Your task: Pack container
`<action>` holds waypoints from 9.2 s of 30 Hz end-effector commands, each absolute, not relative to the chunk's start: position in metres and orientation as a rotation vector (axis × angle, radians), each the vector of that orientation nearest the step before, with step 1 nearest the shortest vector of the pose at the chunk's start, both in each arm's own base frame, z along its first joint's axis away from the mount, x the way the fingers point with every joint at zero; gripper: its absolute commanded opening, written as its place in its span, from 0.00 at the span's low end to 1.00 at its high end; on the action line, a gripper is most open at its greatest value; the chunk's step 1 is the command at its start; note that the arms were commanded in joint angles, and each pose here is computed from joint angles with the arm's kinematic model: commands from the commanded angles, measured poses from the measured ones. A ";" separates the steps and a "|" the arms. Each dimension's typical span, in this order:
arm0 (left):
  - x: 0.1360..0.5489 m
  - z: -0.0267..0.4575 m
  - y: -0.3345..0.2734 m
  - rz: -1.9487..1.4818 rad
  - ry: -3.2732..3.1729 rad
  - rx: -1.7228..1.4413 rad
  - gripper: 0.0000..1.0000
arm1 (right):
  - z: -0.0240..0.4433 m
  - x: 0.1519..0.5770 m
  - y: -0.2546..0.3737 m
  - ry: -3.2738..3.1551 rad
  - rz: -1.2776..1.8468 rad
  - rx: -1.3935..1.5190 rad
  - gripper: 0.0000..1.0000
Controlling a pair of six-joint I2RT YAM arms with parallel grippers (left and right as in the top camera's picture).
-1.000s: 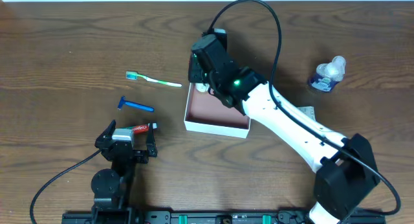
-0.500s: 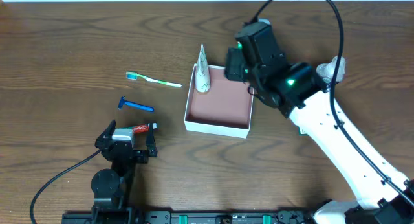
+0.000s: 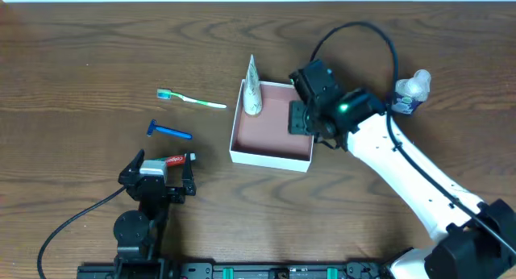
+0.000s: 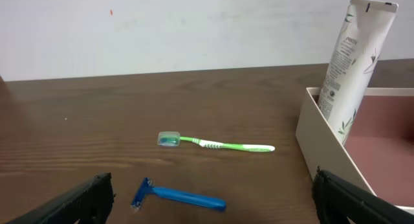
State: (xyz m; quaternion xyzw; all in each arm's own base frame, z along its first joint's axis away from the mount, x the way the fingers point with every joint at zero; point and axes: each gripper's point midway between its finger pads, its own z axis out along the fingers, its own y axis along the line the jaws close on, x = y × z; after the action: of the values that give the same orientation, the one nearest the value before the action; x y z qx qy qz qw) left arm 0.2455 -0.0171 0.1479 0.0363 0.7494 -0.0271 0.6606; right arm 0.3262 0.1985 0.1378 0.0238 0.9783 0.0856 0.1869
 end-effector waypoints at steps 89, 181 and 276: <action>0.244 0.131 -0.019 -0.071 1.748 0.094 0.98 | 0.226 0.398 -0.075 2.471 -0.081 0.446 0.80; 0.244 0.131 -0.019 -0.071 1.748 0.094 0.98 | 0.262 0.418 0.220 2.273 0.293 -0.458 0.11; 0.244 0.131 -0.019 -0.071 1.748 0.094 0.98 | 0.319 0.381 0.014 2.379 0.177 0.137 0.99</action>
State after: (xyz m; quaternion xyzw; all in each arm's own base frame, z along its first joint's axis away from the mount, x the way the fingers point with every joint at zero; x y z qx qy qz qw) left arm 0.2455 -0.0170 0.1480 0.0362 0.7493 -0.0269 0.6607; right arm 0.3872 0.0133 0.3375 0.0490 0.9127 0.0541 0.4021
